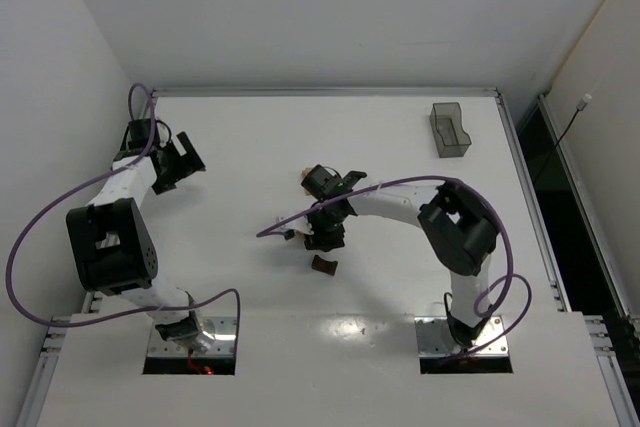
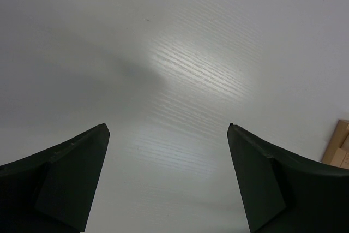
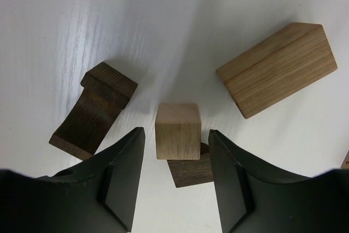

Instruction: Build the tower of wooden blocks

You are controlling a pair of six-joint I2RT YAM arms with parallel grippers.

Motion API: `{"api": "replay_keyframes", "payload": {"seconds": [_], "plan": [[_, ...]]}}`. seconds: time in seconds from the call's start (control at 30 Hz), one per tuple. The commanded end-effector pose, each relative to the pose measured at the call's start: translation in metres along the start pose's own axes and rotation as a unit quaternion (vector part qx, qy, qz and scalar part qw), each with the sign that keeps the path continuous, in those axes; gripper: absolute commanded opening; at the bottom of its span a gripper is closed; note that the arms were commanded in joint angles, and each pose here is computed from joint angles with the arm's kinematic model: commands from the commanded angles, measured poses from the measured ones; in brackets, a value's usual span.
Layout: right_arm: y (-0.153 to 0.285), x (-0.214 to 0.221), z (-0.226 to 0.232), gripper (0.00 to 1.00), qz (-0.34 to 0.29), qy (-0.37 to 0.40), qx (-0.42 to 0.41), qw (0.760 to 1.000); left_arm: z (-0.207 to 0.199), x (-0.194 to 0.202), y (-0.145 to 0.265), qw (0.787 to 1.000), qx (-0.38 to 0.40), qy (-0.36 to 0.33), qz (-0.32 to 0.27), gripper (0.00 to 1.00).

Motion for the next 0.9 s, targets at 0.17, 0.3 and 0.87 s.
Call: {"api": "replay_keyframes", "payload": {"seconds": [0.17, 0.3, 0.87], "plan": [[-0.002, -0.014, -0.015, 0.40, -0.005, 0.012, 0.020, 1.000, -0.003, -0.016, 0.004, 1.000, 0.011, 0.000, -0.026, 0.88], [-0.003, -0.013, -0.013, 0.12, 0.000, 0.000, 0.013, 1.000, -0.003, -0.016, 0.004, 1.000, 0.011, 0.000, -0.026, 0.88], [0.073, -0.009, -0.069, 0.00, 0.027, -0.553, 0.197, 0.809, 0.018, -0.023, 0.029, 0.990, -0.081, 0.073, -0.087, 0.94]]}}
Point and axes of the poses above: each gripper's point midway between its finger pads, its own y axis back along the fingers, its own z axis along the line the jaws close on, x = y × z, the point moved 4 cm from there along y, back along the fingers
